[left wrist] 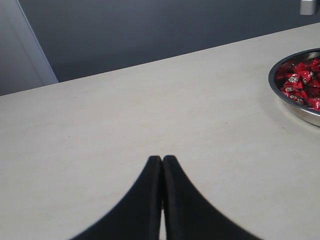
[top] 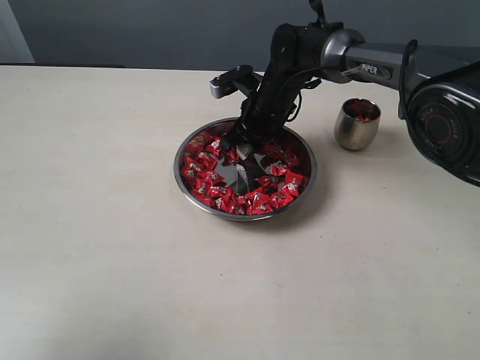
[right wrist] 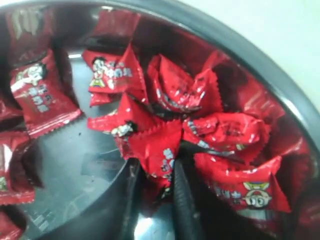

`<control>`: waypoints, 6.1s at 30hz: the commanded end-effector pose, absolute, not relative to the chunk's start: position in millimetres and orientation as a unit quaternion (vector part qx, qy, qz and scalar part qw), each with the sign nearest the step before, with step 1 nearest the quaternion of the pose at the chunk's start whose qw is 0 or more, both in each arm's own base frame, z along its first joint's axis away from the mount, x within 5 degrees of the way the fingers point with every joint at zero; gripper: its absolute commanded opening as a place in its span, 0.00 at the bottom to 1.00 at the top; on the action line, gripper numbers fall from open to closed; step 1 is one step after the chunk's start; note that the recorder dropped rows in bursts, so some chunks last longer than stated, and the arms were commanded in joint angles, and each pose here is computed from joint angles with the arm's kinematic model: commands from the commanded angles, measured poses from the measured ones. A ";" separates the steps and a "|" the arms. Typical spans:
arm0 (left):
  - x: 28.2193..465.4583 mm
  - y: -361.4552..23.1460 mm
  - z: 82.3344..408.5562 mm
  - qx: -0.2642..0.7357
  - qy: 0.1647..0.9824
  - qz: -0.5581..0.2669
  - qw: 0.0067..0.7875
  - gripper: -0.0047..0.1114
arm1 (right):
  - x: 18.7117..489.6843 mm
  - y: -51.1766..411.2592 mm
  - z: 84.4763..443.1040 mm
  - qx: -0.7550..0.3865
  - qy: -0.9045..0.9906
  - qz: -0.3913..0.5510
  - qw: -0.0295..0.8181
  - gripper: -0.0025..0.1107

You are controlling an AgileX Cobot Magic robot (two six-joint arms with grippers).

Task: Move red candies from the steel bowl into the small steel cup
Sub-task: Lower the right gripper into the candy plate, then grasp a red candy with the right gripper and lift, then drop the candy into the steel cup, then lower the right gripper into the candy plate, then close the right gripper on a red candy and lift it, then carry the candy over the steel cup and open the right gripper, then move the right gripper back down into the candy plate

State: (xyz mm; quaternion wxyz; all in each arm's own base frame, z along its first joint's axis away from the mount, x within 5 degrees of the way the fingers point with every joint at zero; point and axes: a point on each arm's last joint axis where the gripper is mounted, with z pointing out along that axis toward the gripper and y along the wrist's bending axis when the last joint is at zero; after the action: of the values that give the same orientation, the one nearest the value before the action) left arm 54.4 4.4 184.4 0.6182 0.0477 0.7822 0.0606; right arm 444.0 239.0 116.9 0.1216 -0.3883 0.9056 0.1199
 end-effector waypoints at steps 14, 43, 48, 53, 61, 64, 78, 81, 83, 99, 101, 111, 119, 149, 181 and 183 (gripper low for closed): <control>54.3 4.3 185.6 0.047 0.778 0.060 0.623 0.04 | 440.8 180.7 249.0 -0.378 0.901 0.072 0.201 0.02; 54.3 4.3 185.6 0.047 0.778 0.060 0.623 0.04 | 470.4 54.2 225.8 -0.217 0.965 0.045 0.141 0.25; 54.3 4.3 185.6 0.047 0.778 0.060 0.623 0.04 | 470.4 53.7 225.7 -0.218 0.965 0.043 0.140 0.30; 54.3 4.3 185.6 0.047 0.778 0.060 0.623 0.04 | 469.4 54.4 225.5 -0.216 0.966 0.048 0.136 0.30; 54.3 4.3 185.6 0.047 0.778 0.060 0.623 0.04 | 459.5 101.6 230.5 -0.244 0.943 0.185 0.133 0.30; 54.3 4.3 185.6 0.047 0.778 0.060 0.623 0.04 | 454.4 133.3 227.5 -0.291 0.927 0.194 0.138 0.30; 54.3 4.3 185.6 0.047 0.778 0.060 0.623 0.04 | 438.2 248.0 166.8 -0.407 0.885 0.147 0.173 0.44; 54.3 4.3 185.6 0.047 0.778 0.060 0.623 0.04 | 437.2 255.1 153.9 -0.408 0.885 0.147 0.169 0.45; 54.3 4.3 185.6 0.047 0.778 0.060 0.623 0.04 | 437.2 256.7 147.3 -0.407 0.886 0.150 0.164 0.45; 54.3 4.3 185.6 0.047 0.778 0.060 0.623 0.04 | 444.4 259.2 121.7 -0.397 0.890 0.142 0.177 0.41; 54.3 4.3 185.6 0.047 0.778 0.060 0.623 0.04 | 444.2 259.2 121.6 -0.397 0.890 0.142 0.176 0.32; 54.3 4.3 185.6 0.047 0.778 0.060 0.623 0.04 | 438.5 257.7 126.0 -0.403 0.891 0.147 0.149 0.02; 54.3 4.3 185.6 0.047 0.778 0.060 0.623 0.04 | 433.1 249.6 185.9 -0.416 0.880 0.137 0.184 0.02; 54.3 4.3 185.6 0.047 0.778 0.060 0.623 0.04 | 464.9 62.4 243.0 -0.222 0.957 0.040 0.182 0.02; 54.3 4.3 185.6 0.047 0.778 0.060 0.623 0.04 | 439.0 186.2 216.2 -0.363 0.895 0.198 0.166 0.31; 54.3 4.3 185.6 0.047 0.778 0.060 0.623 0.04 | 429.7 210.6 201.2 -0.390 0.887 0.202 0.141 0.37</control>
State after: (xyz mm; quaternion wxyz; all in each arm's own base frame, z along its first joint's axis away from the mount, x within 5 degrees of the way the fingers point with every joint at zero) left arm 54.4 4.4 184.4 0.6182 0.0477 0.7822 0.0606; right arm 436.3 191.5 214.4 0.1568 -0.3626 0.8957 0.2040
